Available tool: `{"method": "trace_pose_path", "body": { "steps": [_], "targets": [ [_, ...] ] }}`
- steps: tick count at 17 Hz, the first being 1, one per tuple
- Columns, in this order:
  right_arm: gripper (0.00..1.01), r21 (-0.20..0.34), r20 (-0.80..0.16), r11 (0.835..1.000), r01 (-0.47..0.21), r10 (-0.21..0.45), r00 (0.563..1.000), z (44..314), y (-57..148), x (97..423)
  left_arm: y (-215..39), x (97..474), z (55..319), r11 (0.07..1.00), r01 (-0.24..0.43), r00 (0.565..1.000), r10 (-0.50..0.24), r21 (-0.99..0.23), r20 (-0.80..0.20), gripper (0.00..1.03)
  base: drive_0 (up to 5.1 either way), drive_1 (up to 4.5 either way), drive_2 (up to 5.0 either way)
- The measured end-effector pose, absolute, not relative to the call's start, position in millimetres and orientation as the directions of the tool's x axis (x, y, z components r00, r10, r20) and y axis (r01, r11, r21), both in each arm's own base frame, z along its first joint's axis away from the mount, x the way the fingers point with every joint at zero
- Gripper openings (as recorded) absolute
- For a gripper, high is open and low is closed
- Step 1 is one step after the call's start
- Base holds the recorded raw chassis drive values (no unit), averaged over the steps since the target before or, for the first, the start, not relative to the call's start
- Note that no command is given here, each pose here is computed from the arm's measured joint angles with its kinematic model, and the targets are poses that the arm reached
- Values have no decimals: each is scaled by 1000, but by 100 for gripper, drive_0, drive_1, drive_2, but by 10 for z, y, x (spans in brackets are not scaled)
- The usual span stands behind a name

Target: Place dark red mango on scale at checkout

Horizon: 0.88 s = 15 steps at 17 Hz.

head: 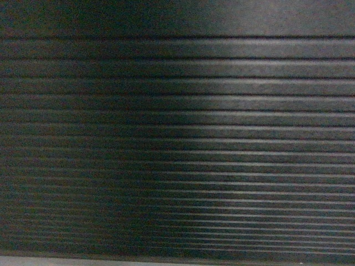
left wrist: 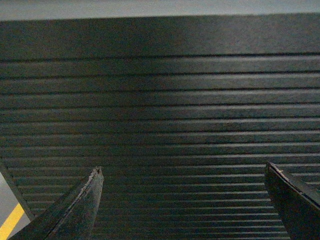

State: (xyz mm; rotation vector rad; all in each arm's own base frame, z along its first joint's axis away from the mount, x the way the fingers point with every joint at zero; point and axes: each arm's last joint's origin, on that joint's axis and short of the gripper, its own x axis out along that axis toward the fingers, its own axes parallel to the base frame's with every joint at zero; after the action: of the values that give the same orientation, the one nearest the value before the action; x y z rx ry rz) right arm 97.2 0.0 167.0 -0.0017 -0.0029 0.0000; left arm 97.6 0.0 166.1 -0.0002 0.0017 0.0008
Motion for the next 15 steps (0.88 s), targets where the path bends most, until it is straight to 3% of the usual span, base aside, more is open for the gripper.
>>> {"method": "trace_pose_path", "body": {
  "steps": [15],
  "targets": [
    [98,0,5,1000,1,-1,1000,1672,0,972,0,976,1662,1000,-2,1000,2,0,-1,98,0,0,0]
  ]
}}
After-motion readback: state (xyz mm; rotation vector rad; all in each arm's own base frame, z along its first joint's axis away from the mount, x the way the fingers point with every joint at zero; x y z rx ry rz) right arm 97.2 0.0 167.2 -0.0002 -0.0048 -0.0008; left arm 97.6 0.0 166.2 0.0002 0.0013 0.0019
